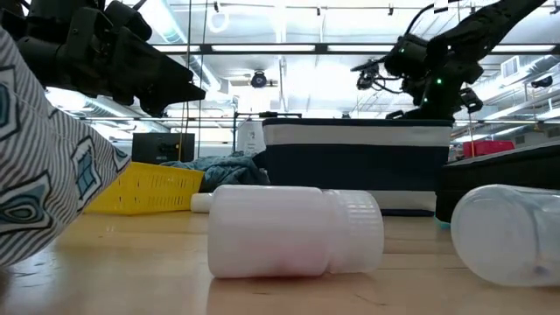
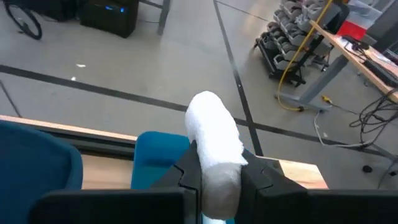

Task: Pick & place medical supplies in basket/bin
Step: Put the bottom white rolled gauze into the blue bin, then adjust the blue laundry organizer

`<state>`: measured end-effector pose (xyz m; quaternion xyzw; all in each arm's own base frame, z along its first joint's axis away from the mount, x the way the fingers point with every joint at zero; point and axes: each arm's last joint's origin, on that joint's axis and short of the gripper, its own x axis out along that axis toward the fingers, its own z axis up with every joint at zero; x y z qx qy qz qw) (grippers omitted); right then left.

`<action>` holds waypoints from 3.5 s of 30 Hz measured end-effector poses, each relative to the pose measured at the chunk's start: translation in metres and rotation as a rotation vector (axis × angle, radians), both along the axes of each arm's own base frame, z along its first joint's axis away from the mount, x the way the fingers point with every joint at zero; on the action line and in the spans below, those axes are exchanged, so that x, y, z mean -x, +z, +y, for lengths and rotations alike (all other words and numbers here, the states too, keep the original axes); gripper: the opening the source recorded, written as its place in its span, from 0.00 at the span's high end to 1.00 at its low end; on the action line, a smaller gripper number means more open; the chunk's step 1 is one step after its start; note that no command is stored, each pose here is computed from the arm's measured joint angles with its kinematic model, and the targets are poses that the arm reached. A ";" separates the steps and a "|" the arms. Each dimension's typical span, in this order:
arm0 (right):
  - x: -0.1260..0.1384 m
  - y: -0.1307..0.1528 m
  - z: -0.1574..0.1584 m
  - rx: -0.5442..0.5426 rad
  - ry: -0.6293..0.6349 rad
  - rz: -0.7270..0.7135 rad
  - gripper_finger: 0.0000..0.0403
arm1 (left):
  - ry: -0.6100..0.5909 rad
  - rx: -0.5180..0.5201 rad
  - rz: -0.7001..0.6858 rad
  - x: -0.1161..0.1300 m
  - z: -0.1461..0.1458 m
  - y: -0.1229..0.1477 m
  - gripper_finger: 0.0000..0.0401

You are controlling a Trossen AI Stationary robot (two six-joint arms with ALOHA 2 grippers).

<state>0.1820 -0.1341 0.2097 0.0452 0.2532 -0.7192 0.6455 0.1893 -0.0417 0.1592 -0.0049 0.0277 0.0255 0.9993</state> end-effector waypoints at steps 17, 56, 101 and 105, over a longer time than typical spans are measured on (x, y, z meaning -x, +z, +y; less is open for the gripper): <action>0.029 -0.003 -0.006 -0.278 0.037 -0.016 0.88 | 0.000 0.005 0.000 0.000 0.000 0.000 0.30; 0.037 -0.008 -0.012 -0.451 0.125 -0.017 0.60 | 0.001 0.004 0.000 0.000 0.000 0.000 0.30; -0.043 0.059 0.121 0.020 1.189 -0.185 0.65 | 0.101 -0.069 0.418 -0.051 -0.011 0.010 0.30; -0.038 0.049 0.120 -0.057 1.145 -0.115 0.81 | 0.110 -0.062 0.413 -0.051 -0.010 0.010 0.30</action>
